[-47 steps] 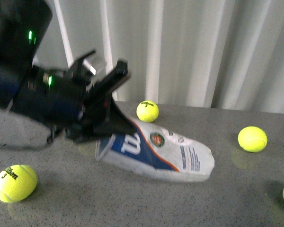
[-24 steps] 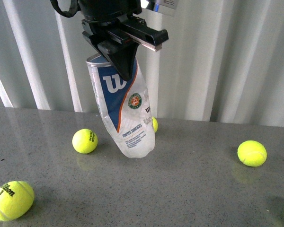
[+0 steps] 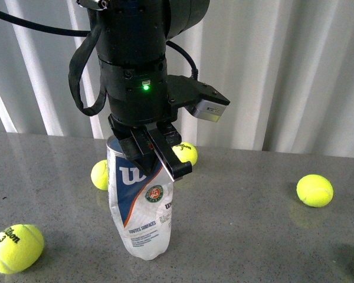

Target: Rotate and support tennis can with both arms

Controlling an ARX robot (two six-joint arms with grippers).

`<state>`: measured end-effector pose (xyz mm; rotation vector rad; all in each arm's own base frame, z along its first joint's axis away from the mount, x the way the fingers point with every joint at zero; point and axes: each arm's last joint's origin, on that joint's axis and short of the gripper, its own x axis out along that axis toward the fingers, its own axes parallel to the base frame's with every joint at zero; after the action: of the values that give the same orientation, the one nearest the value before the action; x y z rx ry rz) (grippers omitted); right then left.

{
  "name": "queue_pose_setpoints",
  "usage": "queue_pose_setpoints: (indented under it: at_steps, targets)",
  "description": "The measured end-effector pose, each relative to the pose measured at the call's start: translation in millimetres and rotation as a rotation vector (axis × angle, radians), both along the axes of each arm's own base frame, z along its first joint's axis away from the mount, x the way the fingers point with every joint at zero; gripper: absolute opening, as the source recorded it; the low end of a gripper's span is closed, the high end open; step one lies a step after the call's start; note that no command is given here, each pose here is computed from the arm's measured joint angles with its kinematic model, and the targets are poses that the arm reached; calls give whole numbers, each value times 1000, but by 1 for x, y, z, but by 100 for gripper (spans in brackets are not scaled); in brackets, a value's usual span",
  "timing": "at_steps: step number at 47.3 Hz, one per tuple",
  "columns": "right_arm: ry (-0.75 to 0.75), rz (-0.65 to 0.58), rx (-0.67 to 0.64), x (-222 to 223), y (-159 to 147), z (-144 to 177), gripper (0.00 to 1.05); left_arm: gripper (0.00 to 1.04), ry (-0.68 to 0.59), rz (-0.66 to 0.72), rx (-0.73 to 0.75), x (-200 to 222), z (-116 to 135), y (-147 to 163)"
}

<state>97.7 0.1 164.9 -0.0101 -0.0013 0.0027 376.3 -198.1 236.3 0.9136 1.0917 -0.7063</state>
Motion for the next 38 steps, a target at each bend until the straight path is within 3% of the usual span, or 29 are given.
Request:
queue_pose_setpoints:
  at_steps: [4, 10, 16, 23, 32, 38]
  targets:
    - [0, 0, 0, 0, 0, 0, 98, 4, 1, 8, -15, -1, -1, 1]
    - [0, 0, 0, 0, 0, 0, 98, 29, 41, 30, -62, -3, -4, 0]
    - [0, 0, 0, 0, 0, 0, 98, 47, 50, 56, -105, -4, 1, 0]
    - [0, 0, 0, 0, 0, 0, 98, 74, 25, 94, -214, -10, 30, 1]
    - [0, 0, 0, 0, 0, 0, 98, 99, -46, 151, -379, -24, 73, 11]
    - [0, 0, 0, 0, 0, 0, 98, 98, -106, 251, -530, -35, 96, 27]
